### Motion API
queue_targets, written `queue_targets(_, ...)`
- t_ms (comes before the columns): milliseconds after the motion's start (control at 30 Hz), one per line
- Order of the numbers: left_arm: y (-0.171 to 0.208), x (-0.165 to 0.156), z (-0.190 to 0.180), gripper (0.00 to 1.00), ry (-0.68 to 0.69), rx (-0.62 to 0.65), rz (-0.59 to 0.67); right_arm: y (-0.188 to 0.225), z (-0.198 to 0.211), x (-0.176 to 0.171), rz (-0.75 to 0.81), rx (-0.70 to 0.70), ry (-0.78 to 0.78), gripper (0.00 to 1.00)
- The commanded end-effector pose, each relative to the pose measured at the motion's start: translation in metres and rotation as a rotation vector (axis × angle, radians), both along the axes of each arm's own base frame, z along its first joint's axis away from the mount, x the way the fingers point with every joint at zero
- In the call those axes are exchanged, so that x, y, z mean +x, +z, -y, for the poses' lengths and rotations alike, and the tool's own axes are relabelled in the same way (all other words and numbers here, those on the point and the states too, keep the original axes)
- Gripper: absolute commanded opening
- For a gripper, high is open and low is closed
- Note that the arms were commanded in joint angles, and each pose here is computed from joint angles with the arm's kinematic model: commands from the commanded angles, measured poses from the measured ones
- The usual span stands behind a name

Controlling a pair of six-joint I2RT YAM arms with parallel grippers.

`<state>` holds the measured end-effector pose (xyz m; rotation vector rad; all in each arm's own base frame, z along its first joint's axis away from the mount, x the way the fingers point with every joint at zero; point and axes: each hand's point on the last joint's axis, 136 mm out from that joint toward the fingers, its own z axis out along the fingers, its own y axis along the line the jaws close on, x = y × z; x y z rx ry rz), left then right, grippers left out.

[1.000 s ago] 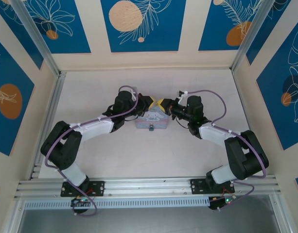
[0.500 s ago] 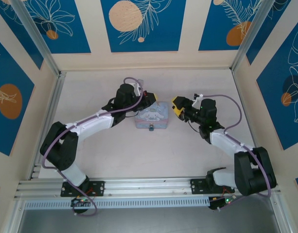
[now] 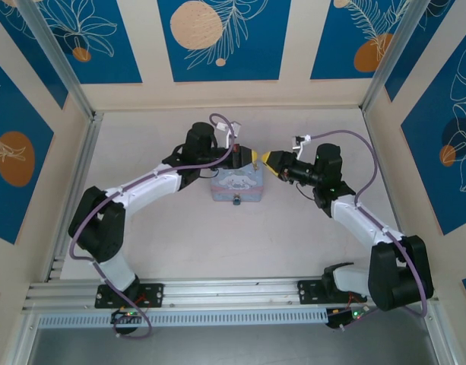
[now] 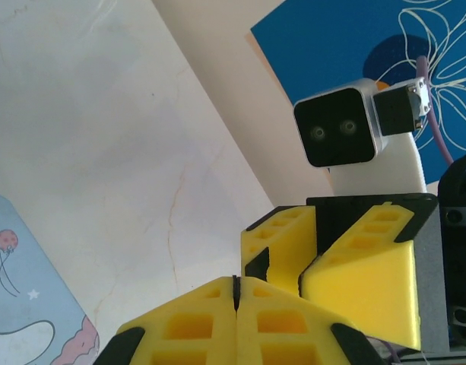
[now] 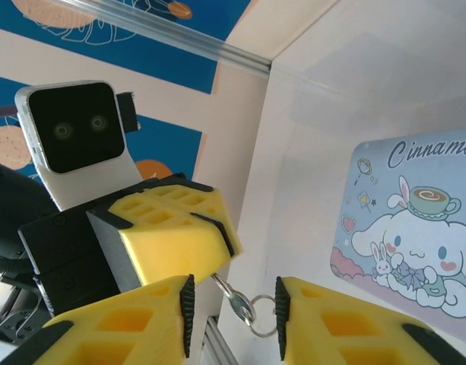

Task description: Unlock a padlock with a key

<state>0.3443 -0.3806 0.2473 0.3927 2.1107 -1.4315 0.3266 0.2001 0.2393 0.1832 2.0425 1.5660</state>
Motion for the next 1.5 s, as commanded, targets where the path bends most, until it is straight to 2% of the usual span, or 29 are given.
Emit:
queue_targets(0,0.012,0.0,0.006,0.0,-0.045,-0.038,0.017,0.006,-0.01,-0.005,0.045,0.008,0.073,0.33)
queue_targets(900,0.015,0.009,0.006,0.0,0.017,-0.097,-0.016,-0.019,-0.022,-0.005,-0.01,0.016,0.09,0.32)
queue_targets(1033,0.017,0.009,0.007,0.0,0.015,-0.103,-0.013,-0.024,-0.021,-0.002,-0.026,0.014,0.075,0.41)
queue_targets(1100,0.016,0.009,0.007,0.0,0.015,-0.101,-0.017,-0.025,-0.021,-0.001,-0.029,0.018,0.075,0.42)
queue_targets(1467,0.013,0.013,0.007,0.0,0.036,-0.098,-0.021,-0.02,-0.031,-0.006,-0.008,0.04,0.137,0.32)
